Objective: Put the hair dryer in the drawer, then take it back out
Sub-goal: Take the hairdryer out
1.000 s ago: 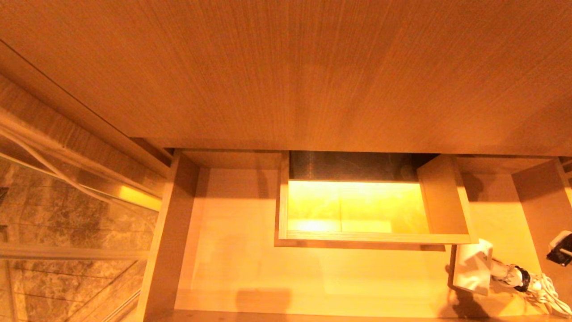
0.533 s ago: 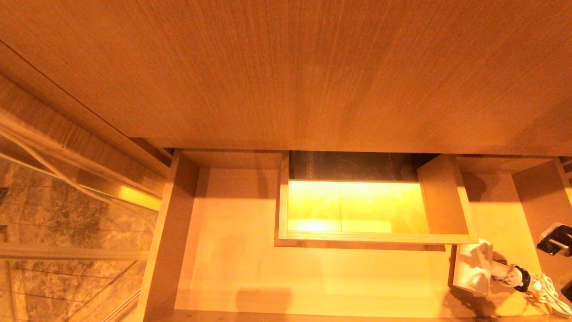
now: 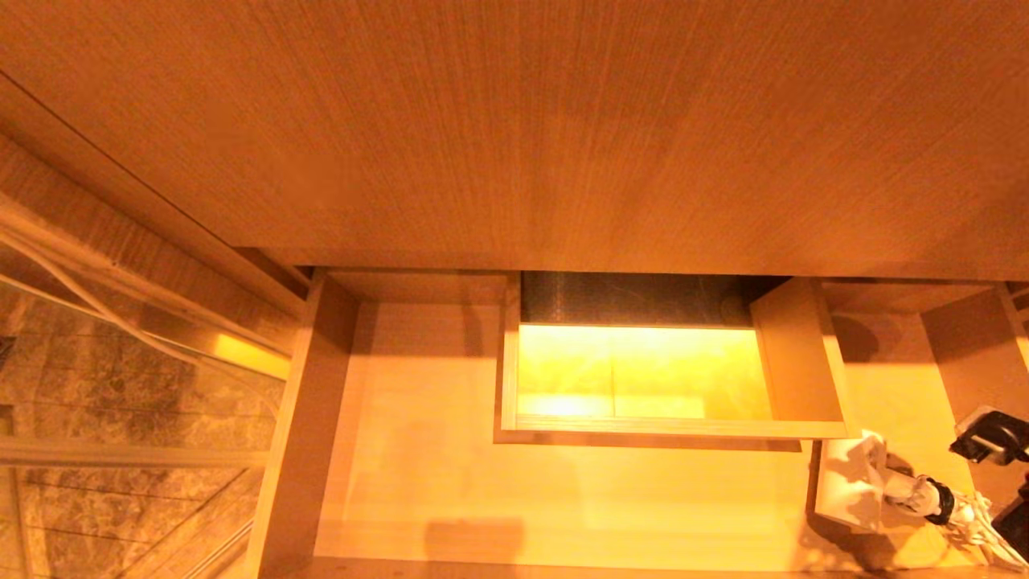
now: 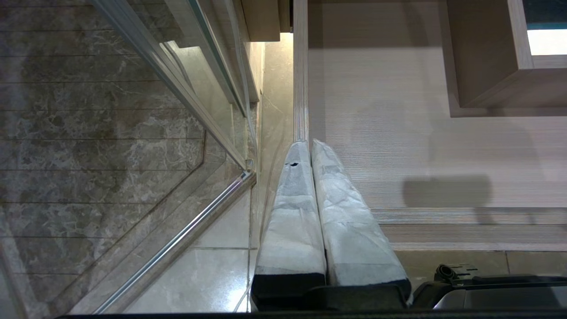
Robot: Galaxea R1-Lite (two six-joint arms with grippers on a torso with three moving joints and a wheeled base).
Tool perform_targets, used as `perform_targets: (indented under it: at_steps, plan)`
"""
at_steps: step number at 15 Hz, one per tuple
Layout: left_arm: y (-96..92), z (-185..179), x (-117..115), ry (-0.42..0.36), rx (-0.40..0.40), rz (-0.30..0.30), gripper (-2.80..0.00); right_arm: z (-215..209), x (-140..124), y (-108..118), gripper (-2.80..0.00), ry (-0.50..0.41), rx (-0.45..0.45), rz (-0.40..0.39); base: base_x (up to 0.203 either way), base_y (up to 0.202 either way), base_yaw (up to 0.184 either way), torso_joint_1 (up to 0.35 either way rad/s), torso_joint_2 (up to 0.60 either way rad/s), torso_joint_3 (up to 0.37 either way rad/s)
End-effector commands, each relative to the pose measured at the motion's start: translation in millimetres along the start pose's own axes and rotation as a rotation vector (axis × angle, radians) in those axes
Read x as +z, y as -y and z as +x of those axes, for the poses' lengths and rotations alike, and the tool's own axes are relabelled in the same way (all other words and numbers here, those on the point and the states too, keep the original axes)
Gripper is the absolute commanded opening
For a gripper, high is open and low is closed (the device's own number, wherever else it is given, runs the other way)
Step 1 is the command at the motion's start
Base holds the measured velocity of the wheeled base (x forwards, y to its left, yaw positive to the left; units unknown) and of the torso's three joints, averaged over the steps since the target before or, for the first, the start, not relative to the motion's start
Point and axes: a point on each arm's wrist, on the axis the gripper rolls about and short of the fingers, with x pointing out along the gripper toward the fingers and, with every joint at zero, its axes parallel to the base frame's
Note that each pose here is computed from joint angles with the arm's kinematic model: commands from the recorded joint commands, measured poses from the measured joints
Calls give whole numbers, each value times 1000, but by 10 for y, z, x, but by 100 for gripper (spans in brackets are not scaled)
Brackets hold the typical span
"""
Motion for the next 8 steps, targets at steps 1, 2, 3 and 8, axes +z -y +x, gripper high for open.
perform_targets:
  at_steps: [1, 2, 3, 8]
  plan:
    - [0, 1, -4, -1, 0, 0, -280, 74, -2, -6, -280, -12, 18, -6, 0, 0, 0, 0, 0, 0]
    - [0, 1, -4, -1, 0, 0, -280, 95, -4, -6, -280, -13, 15, -4, 0, 0, 0, 0, 0, 0]
    - [0, 1, -4, -1, 0, 0, -280, 110, -5, -9, -280, -13, 19, -5, 0, 0, 0, 0, 0, 0]
    - [0, 1, -4, -1, 0, 0, -280, 239, 11, -32, -280, 3, 73, -11, 0, 0, 0, 0, 0, 0]
